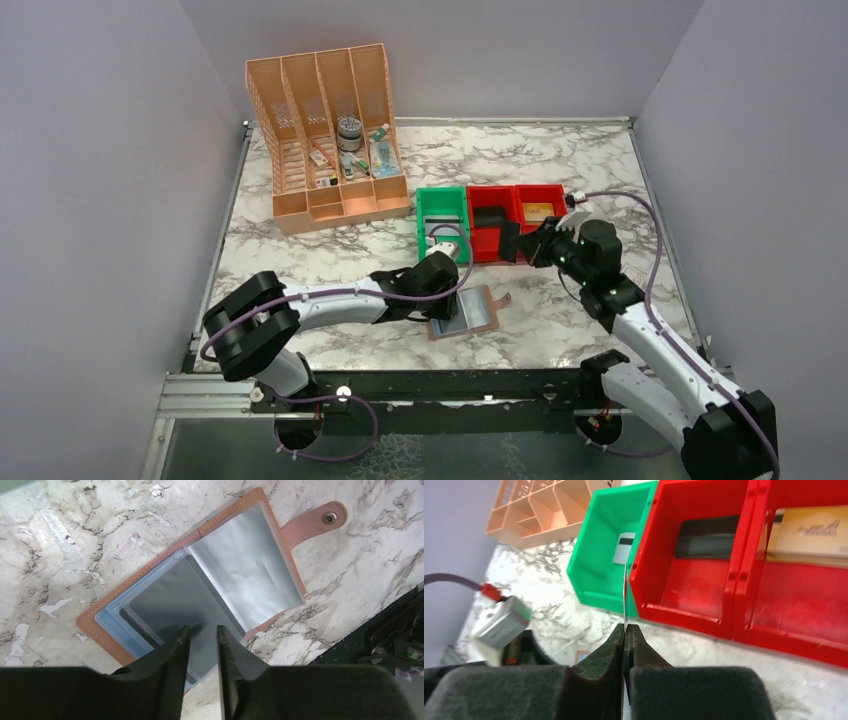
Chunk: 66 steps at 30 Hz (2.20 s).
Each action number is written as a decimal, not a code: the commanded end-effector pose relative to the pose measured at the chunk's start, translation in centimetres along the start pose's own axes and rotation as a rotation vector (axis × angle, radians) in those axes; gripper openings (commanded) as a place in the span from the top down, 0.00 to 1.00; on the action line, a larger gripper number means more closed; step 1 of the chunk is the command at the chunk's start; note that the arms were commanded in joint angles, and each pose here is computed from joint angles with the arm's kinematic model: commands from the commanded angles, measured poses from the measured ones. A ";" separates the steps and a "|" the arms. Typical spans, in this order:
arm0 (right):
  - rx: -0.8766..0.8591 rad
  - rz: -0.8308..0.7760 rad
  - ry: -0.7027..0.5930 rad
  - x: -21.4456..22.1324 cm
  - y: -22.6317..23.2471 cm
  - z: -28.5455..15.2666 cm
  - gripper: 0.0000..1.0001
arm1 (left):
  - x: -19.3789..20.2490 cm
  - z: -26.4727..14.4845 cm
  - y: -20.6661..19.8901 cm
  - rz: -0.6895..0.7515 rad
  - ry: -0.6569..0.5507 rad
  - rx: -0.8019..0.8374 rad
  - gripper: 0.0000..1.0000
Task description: Take the credit cards out of the card holder
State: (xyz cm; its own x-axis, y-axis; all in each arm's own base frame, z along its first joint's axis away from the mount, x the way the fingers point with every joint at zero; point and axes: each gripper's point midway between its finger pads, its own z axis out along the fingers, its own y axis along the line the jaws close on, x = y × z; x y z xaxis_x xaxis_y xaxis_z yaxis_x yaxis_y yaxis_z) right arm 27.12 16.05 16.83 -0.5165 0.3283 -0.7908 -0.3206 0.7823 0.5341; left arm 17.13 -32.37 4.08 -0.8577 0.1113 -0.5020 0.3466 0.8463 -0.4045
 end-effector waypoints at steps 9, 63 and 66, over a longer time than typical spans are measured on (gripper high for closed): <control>-0.144 -0.421 -0.238 -5.0 0.9 5.1 0.99 | -1.9 -4.6 3.9 -0.008 -0.153 -0.078 0.34; -0.111 -1.469 0.188 -2.0 -8.2 16.5 0.99 | -4.0 -8.6 10.9 -0.253 -0.322 -0.165 0.01; -0.112 -1.479 0.212 -1.6 -8.7 16.9 0.99 | -4.1 -8.7 10.6 -0.277 -0.351 -0.129 0.01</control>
State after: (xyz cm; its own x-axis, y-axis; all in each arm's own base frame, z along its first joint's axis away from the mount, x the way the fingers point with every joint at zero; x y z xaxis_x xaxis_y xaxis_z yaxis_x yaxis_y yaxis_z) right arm 43.06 18.17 8.77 0.2259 -0.7500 -0.6217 -0.7105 0.3097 -0.6319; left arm 20.81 -19.84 8.43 -0.7499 -0.2223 -0.6231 0.0966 0.8950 -0.4355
